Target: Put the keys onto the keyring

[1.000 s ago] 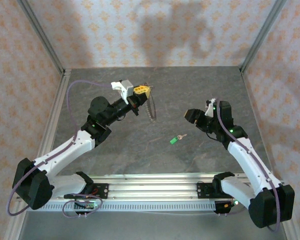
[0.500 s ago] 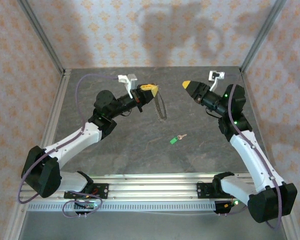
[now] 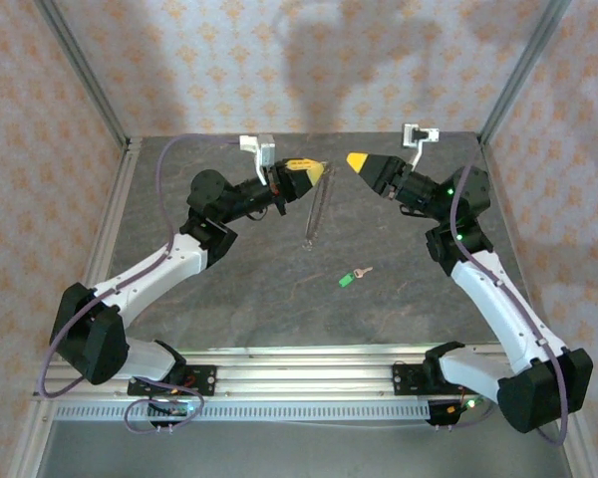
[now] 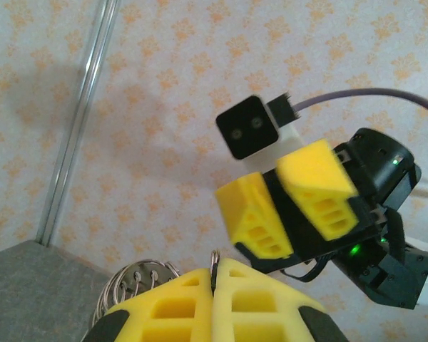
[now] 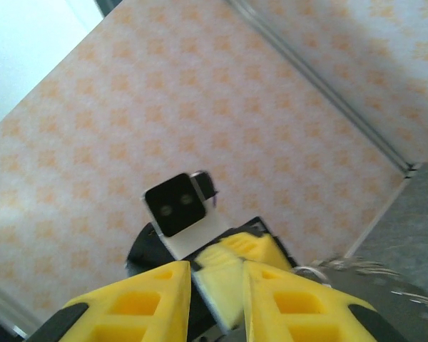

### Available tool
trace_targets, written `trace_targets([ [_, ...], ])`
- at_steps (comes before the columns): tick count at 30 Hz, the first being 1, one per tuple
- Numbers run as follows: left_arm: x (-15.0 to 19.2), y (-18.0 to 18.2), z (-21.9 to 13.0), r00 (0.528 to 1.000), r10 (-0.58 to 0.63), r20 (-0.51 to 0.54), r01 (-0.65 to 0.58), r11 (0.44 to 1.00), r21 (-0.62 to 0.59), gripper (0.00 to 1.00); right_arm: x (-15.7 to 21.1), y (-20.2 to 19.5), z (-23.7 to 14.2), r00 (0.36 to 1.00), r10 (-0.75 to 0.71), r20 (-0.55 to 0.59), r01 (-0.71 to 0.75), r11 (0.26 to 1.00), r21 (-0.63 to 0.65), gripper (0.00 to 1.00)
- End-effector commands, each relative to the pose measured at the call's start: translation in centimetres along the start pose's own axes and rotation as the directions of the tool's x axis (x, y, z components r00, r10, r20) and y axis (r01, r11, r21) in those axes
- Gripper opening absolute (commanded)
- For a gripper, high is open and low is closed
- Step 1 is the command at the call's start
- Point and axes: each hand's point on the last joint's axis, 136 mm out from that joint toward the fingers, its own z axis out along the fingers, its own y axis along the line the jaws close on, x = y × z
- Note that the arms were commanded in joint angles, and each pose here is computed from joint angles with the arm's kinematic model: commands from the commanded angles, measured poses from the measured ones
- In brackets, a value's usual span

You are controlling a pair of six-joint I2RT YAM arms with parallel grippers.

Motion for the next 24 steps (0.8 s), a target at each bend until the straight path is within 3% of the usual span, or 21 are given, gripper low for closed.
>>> trace_targets([
  [1,-3.2,-2.3,0.1,0.996,0.053,0.076,-0.058,0.996,0.073,0.00,-0.1,2.8,0.3,0.994,-0.108,-0.022,0.106,0.991,-0.077,0.26],
  [24,-3.6,-3.1,-0.1,0.996,0.064,0.070,-0.069,0.995,0.066,0.00,2.3,-0.2,2.1,0.996,-0.041,-0.083,0.038,0.998,-0.044,0.33],
])
